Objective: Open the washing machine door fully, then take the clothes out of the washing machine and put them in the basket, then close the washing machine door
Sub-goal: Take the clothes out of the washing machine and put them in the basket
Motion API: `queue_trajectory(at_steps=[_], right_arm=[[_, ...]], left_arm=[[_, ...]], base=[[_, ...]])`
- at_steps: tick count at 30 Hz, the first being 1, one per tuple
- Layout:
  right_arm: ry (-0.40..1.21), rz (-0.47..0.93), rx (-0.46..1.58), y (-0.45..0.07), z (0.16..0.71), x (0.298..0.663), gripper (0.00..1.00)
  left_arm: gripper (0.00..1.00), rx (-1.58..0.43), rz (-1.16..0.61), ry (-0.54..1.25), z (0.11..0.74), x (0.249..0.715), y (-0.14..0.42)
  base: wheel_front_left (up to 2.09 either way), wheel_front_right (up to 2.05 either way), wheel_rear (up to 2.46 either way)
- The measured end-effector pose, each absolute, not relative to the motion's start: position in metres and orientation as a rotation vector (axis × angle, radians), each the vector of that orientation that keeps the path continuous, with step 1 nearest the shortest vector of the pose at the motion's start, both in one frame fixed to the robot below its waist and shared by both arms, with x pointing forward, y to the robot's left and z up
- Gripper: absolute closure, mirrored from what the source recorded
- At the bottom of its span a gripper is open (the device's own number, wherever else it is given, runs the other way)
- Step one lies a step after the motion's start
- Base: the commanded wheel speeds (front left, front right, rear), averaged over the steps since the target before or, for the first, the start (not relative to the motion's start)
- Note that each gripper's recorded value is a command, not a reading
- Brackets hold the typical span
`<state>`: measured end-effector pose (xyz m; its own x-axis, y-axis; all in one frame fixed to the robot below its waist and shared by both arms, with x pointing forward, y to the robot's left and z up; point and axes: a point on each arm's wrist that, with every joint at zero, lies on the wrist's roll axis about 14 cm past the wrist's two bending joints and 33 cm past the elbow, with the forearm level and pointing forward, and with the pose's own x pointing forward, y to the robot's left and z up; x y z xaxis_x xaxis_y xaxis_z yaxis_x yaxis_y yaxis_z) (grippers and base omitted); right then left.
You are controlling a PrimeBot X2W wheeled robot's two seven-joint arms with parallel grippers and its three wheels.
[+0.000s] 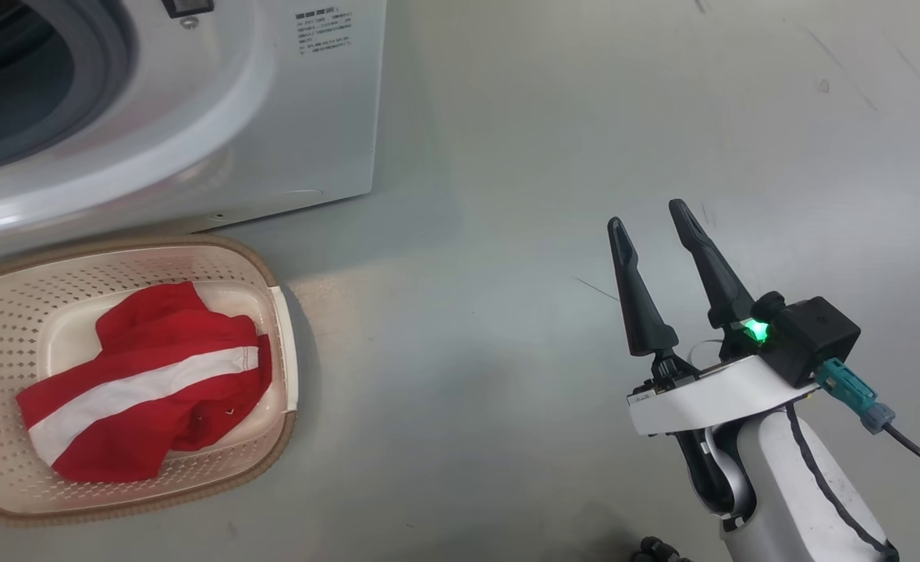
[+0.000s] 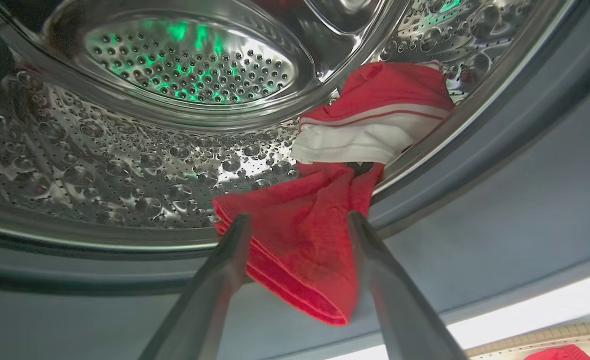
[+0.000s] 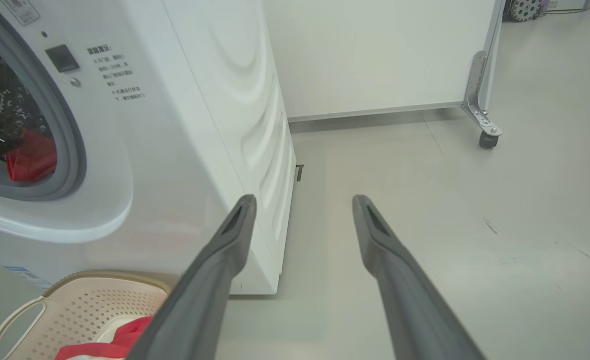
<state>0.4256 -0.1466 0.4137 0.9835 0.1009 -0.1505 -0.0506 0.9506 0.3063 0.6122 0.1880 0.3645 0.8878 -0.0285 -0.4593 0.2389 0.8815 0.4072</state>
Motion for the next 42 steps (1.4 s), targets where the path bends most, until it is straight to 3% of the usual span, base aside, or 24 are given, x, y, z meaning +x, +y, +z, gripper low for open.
queue_trajectory(at_steps=[19,36,37,38,39,42], right_arm=[[0.210,0.007,0.292,-0.166,0.395,0.429,0.00],[0.222,0.001,0.288,-0.167,0.388,0.433,0.00],[0.223,0.002,0.288,-0.166,0.387,0.433,0.00],[0.223,0.003,0.289,-0.166,0.387,0.434,0.00],[0.223,0.004,0.289,-0.166,0.387,0.434,0.00],[0.222,0.007,0.290,-0.165,0.387,0.435,0.00]], left_arm=[[0.00,0.418,-0.152,0.662,0.306,0.641,0.166],[0.00,0.420,-0.118,0.695,0.299,0.651,0.178],[0.20,0.420,-0.116,0.696,0.299,0.652,0.179],[0.64,0.419,-0.114,0.698,0.299,0.652,0.180],[1.00,0.419,-0.112,0.701,0.298,0.652,0.181],[1.00,0.421,-0.107,0.719,0.294,0.649,0.184]], base=[[0.00,0.00,0.00],[0.00,0.00,0.00],[0.00,0.00,0.00],[0.00,0.00,0.00],[0.00,0.00,0.00],[0.00,0.00,0.00]])
